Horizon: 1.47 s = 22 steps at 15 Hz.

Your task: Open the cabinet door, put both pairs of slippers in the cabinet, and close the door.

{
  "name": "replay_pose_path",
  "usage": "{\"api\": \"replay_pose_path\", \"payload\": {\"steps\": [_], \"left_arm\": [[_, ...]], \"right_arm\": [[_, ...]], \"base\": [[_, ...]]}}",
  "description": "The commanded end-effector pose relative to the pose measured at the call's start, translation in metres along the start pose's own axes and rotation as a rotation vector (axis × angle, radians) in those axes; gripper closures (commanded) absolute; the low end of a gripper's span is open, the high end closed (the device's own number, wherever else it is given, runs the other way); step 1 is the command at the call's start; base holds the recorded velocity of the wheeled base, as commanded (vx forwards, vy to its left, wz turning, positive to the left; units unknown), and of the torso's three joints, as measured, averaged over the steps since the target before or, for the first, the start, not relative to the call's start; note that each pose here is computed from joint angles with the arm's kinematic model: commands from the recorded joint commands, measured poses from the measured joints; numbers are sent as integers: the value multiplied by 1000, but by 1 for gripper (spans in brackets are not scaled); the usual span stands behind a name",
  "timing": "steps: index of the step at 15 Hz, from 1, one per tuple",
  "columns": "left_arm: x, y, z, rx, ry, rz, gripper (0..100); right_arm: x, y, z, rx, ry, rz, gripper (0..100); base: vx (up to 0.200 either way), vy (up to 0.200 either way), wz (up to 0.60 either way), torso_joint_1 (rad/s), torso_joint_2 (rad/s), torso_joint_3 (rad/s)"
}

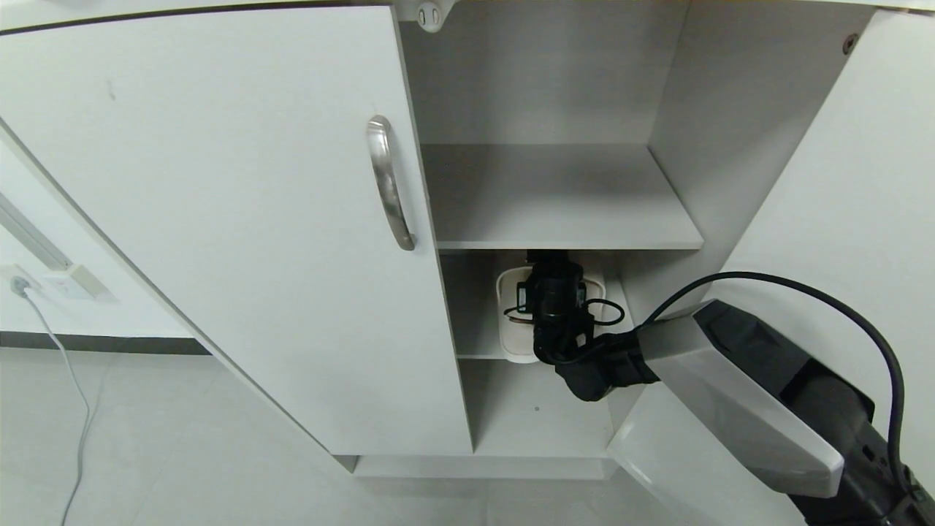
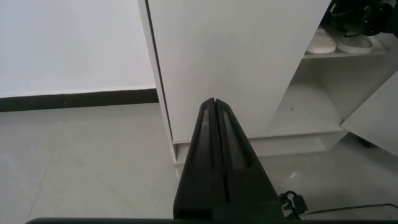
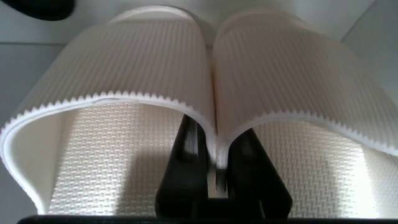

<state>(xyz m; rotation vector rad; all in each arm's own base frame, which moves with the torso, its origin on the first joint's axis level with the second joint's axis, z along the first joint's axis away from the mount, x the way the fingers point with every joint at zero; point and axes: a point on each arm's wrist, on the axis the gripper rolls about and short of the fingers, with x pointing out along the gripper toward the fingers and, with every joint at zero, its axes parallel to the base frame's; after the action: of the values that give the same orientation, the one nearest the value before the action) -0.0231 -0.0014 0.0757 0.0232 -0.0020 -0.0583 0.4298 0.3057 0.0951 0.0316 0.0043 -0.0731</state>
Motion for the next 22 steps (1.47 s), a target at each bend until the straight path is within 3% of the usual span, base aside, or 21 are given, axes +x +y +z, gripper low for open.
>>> {"api": "replay_pose_path", "payload": {"steps": [1,5,6,14,17,22], "left_arm": [[0,0,0,0,1,0,100],[0,0,0,0,1,0,100],[0,0,0,1,1,0,100],[0,0,0,0,1,0,100],[0,0,0,0,1,0,100],[0,0,0,1,1,-2,100]], "right_arm": [[0,1,-4,-2,12,0,100],[1,1,-6,11,37,8,100],[1,1,-7,10,38,8,0],[-19,-10,3,2,46,17,0],[-43,-19,10,13,34,36,0],[-124,-40,17,-9,57,128,0]], "base": [[0,0,0,0,0,0],[0,0,0,0,0,0],[0,0,0,0,0,0],[0,0,0,0,0,0],[0,0,0,0,0,0],[0,0,0,0,0,0]]}}
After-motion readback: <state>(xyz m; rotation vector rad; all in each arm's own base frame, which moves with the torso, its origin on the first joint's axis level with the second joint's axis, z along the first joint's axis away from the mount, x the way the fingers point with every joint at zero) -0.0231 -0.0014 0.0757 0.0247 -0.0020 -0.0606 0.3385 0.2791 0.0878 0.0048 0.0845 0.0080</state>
